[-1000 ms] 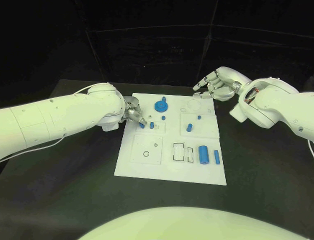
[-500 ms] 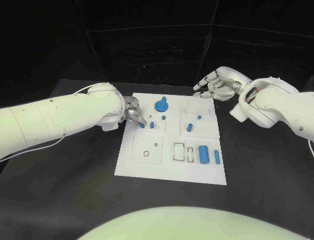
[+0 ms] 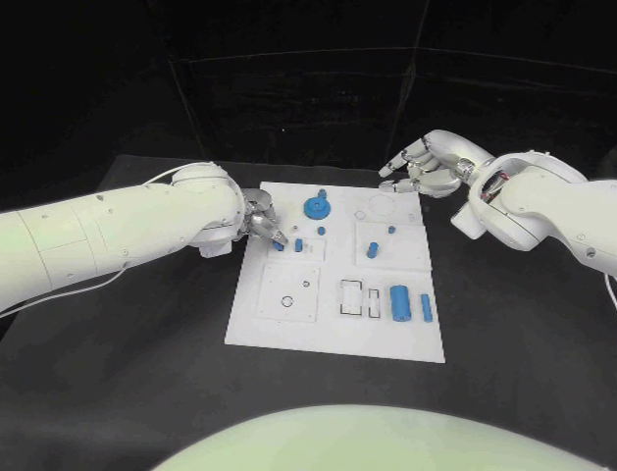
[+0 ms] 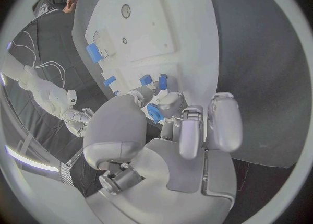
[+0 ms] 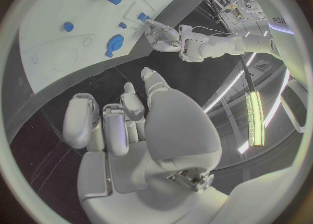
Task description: Assemble the parts on the task board
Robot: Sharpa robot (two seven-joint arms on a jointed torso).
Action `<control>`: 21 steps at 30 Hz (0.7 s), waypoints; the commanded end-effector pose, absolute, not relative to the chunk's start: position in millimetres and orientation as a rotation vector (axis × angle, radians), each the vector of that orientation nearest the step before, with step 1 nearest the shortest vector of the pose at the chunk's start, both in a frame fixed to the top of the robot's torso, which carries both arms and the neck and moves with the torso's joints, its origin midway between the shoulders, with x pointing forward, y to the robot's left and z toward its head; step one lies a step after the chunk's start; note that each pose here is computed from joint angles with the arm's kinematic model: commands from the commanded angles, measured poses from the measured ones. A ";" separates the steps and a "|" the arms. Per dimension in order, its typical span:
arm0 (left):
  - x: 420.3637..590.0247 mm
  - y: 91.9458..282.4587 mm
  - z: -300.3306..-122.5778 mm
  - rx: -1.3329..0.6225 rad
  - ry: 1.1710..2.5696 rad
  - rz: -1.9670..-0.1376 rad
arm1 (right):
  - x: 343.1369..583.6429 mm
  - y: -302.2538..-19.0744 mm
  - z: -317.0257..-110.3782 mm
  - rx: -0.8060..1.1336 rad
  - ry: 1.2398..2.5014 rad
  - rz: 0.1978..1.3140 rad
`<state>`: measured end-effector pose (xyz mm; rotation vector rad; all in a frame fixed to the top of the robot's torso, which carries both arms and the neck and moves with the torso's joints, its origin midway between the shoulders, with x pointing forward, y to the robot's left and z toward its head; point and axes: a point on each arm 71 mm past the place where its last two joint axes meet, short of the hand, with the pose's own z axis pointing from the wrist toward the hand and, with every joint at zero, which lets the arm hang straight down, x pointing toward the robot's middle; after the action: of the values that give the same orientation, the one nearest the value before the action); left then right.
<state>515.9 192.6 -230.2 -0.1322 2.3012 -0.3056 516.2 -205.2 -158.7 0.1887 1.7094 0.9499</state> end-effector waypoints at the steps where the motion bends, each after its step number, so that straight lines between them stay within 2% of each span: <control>1: 514.0 191.3 -232.7 -0.119 2.323 -0.292 | 516.2 -204.2 -157.5 0.183 1.708 0.961; 21: 515.7 188.3 -233.2 -0.114 2.330 -0.283 | 516.0 -204.1 -157.4 0.183 1.707 0.961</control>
<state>515.8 188.4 -233.4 -0.1196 2.3201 -0.2976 516.2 -205.1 -158.8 0.1884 1.7095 0.9504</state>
